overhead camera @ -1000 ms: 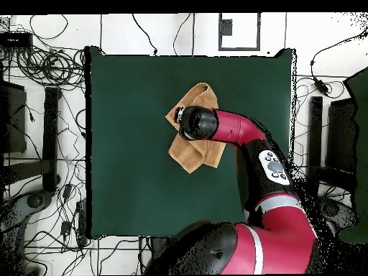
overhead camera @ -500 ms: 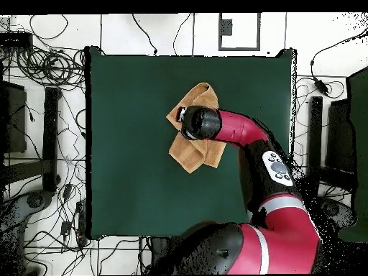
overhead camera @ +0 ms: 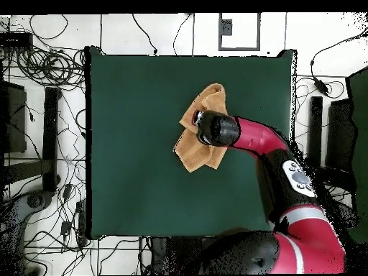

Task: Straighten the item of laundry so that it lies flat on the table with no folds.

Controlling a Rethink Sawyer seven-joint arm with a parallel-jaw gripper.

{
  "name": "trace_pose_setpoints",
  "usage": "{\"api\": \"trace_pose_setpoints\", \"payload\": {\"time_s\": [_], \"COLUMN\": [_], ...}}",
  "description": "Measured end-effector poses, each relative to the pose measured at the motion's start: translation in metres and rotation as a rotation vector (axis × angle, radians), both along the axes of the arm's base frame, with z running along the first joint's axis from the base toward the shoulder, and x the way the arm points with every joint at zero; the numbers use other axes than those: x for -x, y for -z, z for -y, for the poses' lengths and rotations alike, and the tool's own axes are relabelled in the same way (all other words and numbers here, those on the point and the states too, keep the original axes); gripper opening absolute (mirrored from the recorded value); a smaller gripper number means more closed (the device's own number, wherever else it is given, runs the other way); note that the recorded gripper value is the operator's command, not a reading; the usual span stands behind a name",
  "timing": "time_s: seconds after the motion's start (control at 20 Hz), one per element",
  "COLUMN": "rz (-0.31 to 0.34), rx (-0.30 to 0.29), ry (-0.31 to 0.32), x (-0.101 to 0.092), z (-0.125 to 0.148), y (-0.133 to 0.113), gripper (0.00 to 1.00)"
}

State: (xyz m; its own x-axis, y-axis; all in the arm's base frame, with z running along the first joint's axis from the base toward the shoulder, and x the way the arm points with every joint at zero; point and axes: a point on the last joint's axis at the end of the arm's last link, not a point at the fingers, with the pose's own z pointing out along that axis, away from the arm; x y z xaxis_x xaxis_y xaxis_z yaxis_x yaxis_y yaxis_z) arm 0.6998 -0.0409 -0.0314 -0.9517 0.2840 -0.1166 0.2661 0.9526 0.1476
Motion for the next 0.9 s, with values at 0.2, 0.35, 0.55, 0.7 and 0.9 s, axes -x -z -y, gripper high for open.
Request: {"api": "trace_pose_setpoints", "payload": {"time_s": [0.2,0.35,0.55,0.7,0.9], "rz": [0.012,0.017,0.020,0.019,0.020], "rx": [0.027,0.048,0.076,0.088,0.091], "ry": [0.010,0.014,0.014,0.005,0.001], "x": [0.005,0.009,0.016,0.020,0.020], "z": [0.032,0.055,0.081,0.088,0.088], "y": [0.000,-0.001,-0.001,0.000,0.000], "gripper": [1.00,1.00,1.00,1.00,1.00]}}
